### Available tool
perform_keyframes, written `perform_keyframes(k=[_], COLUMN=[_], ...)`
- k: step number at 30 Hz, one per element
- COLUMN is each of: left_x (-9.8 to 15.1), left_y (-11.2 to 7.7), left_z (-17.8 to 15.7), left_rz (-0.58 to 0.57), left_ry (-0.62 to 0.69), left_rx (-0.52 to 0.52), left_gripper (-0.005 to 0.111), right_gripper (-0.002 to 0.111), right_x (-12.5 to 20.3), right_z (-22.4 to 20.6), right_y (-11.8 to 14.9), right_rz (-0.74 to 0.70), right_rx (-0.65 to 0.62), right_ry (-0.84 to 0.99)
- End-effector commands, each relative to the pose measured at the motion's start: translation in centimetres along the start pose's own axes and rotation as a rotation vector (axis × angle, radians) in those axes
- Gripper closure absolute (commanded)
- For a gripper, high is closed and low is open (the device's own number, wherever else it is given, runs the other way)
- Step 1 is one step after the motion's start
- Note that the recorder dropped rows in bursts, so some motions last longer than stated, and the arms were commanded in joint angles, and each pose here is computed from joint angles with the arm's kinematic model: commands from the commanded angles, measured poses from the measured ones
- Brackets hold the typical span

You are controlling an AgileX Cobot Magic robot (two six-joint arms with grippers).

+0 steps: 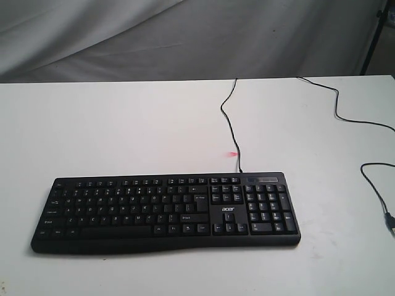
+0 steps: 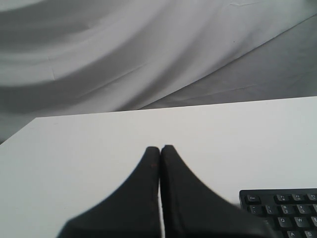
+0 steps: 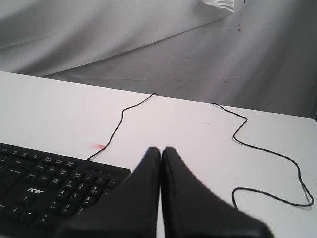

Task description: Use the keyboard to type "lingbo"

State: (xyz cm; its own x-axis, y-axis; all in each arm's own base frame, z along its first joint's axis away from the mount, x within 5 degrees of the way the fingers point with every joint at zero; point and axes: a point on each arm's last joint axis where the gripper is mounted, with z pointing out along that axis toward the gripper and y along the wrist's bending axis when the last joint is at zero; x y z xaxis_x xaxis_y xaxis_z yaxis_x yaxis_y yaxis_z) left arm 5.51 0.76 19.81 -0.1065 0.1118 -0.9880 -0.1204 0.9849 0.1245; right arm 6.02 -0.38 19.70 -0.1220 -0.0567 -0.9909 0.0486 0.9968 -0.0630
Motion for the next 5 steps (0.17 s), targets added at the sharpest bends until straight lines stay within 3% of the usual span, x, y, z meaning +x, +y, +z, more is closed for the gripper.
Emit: perform_keyframes(k=[1,5], left_x=[0.14,0.14], left_y=[-0.04,-0.04], left_z=[0.06,0.06], left_rz=[-0.003,-0.003], left_ry=[0.003,0.003], left_rx=[0.004,0.004], left_gripper=[0.106,0.106], right_gripper=[0.108,0.108], right_x=[0.12,0.12], right_z=[-0.01,-0.01], right_y=[-0.03,-0.03], right_rz=[0.008,0.008], right_rx=[0.007,0.007], right_ry=[0.003,0.003])
